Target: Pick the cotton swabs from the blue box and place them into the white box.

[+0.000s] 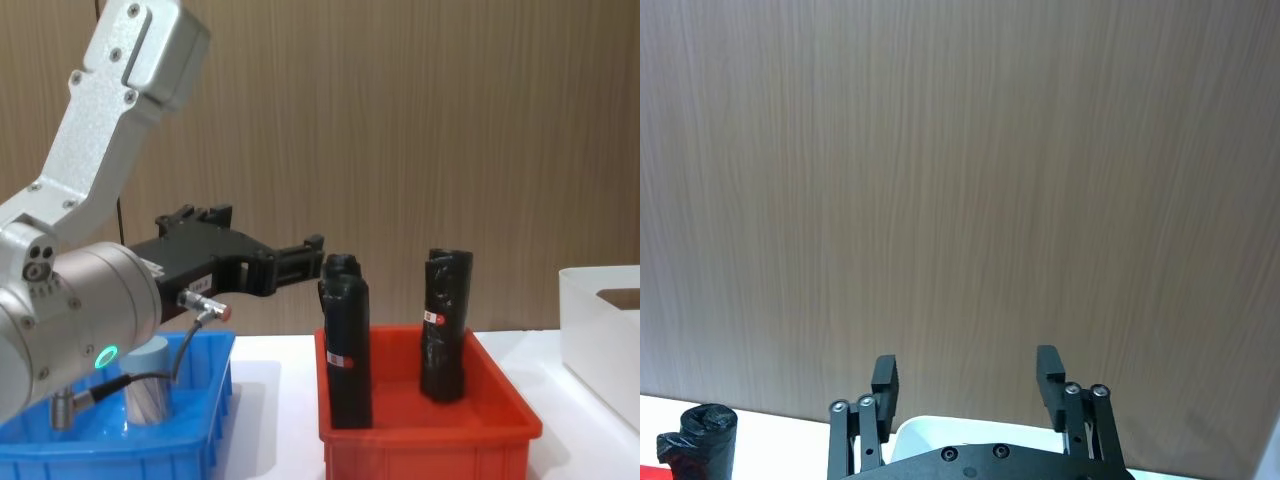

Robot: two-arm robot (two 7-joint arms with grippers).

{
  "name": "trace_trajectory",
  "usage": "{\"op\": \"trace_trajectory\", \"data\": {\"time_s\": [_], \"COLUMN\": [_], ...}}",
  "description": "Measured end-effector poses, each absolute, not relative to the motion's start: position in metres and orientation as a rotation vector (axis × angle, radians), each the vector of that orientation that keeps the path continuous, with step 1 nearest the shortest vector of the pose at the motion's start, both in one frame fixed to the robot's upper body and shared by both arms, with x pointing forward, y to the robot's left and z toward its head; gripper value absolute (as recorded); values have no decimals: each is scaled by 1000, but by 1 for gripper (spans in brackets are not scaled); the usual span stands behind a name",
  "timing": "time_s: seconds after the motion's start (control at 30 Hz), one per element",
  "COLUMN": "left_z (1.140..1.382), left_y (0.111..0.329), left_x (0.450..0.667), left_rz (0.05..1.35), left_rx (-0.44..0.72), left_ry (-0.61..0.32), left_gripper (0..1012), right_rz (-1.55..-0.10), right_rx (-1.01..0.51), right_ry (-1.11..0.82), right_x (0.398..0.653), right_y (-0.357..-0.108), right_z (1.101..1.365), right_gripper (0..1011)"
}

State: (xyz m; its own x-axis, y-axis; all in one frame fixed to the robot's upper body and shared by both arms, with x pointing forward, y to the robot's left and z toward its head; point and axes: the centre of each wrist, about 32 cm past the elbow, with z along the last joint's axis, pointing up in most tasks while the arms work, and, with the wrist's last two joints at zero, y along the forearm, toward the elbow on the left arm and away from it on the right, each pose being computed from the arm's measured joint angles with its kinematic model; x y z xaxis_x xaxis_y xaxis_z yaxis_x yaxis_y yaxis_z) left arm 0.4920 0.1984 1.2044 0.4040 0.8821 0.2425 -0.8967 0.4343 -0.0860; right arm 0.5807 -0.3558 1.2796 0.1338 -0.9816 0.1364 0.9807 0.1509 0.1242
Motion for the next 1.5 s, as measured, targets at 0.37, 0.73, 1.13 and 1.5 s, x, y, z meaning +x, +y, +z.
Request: {"op": "trace_trajectory", "data": {"time_s": [0.37, 0.73, 1.13, 1.5], "left_z": [1204, 1204, 1204, 1204], "left_y": [198, 198, 198, 198], "left_x": [492, 492, 492, 492], "left_rz": [1124, 1124, 1124, 1124], "left_rx": [61, 61, 61, 61], "left_ry": [-268, -268, -268, -268], "left_gripper": [1004, 1004, 1004, 1004], "right_rz": [-1432, -1435, -1436, -1437], "right_rx": [11, 12, 14, 14], "right_ry": [-206, -208, -210, -210], "right_x": [577, 576, 576, 575], "right_y": [-360, -361, -362, -362], "right_z": [1280, 1280, 1280, 1280], "right_gripper": [1002, 1002, 1002, 1002]}}
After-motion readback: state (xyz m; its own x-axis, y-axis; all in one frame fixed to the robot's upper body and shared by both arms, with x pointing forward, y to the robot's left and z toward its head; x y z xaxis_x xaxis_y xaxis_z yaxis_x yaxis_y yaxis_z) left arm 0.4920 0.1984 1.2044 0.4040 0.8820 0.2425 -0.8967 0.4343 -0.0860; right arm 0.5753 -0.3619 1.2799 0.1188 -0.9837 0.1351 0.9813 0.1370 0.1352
